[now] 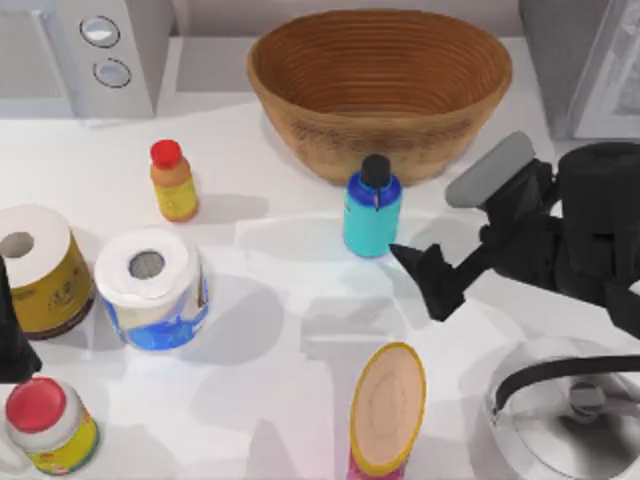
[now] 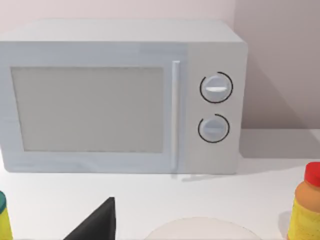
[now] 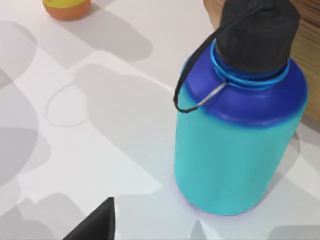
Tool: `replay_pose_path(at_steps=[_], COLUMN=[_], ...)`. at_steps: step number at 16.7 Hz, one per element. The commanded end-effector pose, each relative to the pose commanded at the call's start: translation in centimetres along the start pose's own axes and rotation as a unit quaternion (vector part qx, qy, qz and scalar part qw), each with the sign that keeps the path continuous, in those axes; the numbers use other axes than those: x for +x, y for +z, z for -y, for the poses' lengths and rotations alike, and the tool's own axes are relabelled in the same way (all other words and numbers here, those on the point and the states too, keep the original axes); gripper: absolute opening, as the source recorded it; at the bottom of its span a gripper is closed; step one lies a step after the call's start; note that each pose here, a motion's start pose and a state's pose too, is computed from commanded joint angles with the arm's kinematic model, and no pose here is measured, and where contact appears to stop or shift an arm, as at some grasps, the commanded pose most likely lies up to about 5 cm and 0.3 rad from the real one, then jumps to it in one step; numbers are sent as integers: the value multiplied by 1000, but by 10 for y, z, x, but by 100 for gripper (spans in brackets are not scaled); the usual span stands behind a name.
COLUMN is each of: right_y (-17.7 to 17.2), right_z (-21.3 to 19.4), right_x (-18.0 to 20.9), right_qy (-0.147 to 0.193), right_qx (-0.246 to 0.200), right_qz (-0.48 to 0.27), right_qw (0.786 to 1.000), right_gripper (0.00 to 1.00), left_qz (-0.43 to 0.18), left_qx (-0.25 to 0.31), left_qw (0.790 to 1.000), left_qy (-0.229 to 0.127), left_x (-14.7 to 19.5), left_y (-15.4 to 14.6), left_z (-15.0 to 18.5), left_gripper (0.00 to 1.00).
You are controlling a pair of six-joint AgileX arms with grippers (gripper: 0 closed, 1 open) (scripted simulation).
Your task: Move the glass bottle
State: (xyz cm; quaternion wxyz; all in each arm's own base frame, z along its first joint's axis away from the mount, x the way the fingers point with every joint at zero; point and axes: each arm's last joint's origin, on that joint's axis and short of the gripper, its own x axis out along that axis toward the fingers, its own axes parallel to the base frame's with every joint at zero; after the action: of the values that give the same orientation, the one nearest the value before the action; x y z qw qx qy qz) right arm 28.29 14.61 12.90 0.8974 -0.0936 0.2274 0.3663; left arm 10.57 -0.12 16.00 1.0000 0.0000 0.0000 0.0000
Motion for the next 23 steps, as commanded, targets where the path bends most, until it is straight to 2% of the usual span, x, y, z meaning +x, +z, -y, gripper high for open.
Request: replay_pose_path(at_steps=[5, 10, 16, 21, 23], right_y=[3, 13, 2, 0, 0], right_z=[1, 3, 0, 0, 0], right_x=[6, 47, 96, 100, 100], right_qy=[-1, -1, 0, 0, 0], right_qx=[0, 0, 0, 0, 0], right_qz=[1, 1, 0, 0, 0], right_qw=[1000, 1000, 1000, 1000, 1000], right_gripper=[100, 100, 100, 100, 85], left_qz=[0, 0, 0, 0, 0], left_qx=[0, 0, 0, 0, 0], left_qw=[1000, 1000, 1000, 1000, 1000], left_qy=[0, 0, 0, 0, 0], left_x=[0, 0, 0, 0, 0], left_y=[0, 0, 0, 0, 0], left_z=[0, 0, 0, 0, 0], left_gripper=[100, 100, 100, 100, 100])
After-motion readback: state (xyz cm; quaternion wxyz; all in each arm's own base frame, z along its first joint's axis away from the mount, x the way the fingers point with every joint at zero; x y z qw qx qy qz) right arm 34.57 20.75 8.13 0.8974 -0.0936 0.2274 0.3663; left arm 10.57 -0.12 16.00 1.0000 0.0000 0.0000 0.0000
